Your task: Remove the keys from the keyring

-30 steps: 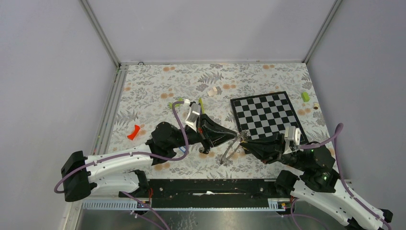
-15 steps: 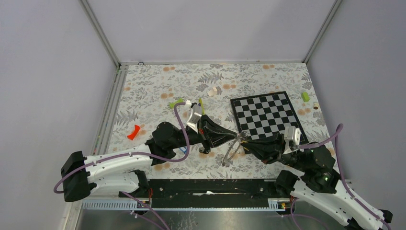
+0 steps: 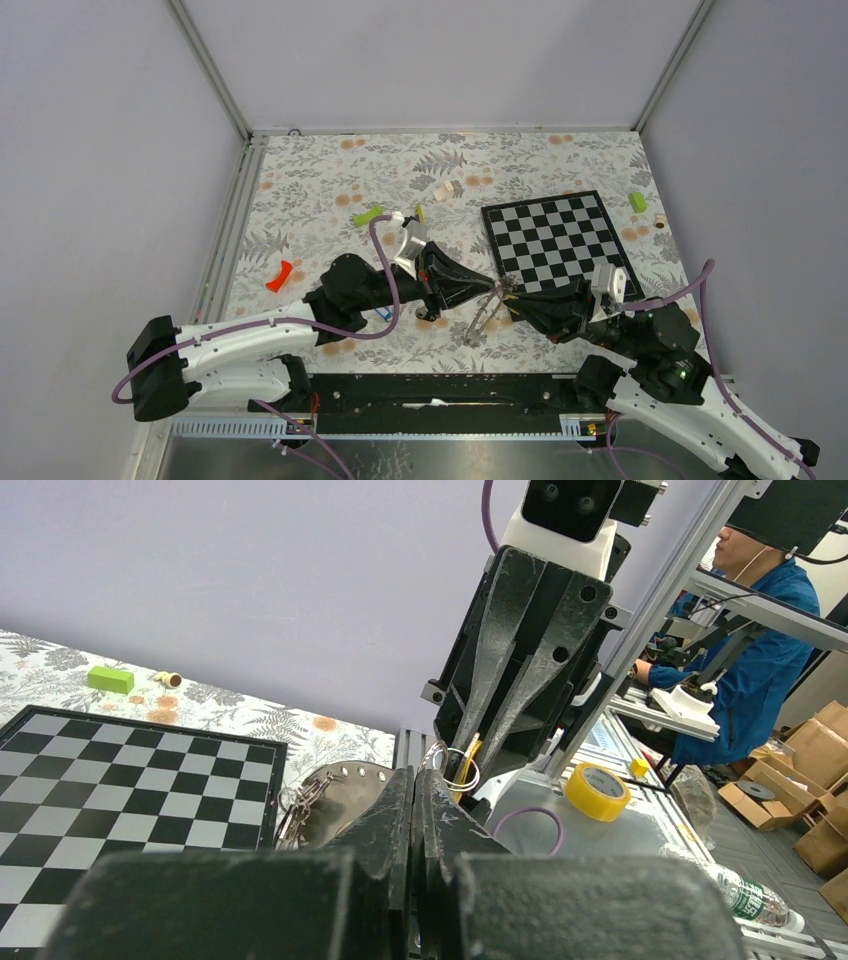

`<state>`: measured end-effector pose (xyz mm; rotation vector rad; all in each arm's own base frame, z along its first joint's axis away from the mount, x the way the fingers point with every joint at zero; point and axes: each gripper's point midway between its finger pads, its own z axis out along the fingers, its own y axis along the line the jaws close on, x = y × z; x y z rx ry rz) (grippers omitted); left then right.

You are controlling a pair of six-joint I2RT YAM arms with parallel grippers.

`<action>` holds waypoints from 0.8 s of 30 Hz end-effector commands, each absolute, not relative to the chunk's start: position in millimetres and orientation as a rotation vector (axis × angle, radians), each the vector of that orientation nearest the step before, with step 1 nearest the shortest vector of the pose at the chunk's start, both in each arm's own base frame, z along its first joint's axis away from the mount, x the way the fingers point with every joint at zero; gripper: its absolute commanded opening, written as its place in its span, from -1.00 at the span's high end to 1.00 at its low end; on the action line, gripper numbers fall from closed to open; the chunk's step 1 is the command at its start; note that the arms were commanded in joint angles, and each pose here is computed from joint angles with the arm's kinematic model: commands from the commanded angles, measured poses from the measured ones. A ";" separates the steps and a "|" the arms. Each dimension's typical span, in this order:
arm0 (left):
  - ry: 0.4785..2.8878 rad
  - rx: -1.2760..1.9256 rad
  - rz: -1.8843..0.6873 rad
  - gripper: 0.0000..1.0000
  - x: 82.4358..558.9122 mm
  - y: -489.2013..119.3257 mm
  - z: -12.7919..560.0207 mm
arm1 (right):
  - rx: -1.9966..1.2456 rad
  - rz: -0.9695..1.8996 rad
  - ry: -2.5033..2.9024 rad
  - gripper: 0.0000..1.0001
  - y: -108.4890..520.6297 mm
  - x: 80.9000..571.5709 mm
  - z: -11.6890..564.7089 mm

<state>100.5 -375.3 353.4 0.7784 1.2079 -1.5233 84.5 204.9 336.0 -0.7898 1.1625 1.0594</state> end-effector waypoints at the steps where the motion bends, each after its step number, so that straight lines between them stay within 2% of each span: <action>1: 1.191 0.696 -1.423 1.00 122.4 -364.0 363.0 | -0.743 1.085 0.989 0.90 187.6 68.3 385.6; 24: 1.240 0.788 -1.399 1.00 112.1 -370.7 345.9 | -0.668 1.032 0.989 0.86 176.3 77.9 391.5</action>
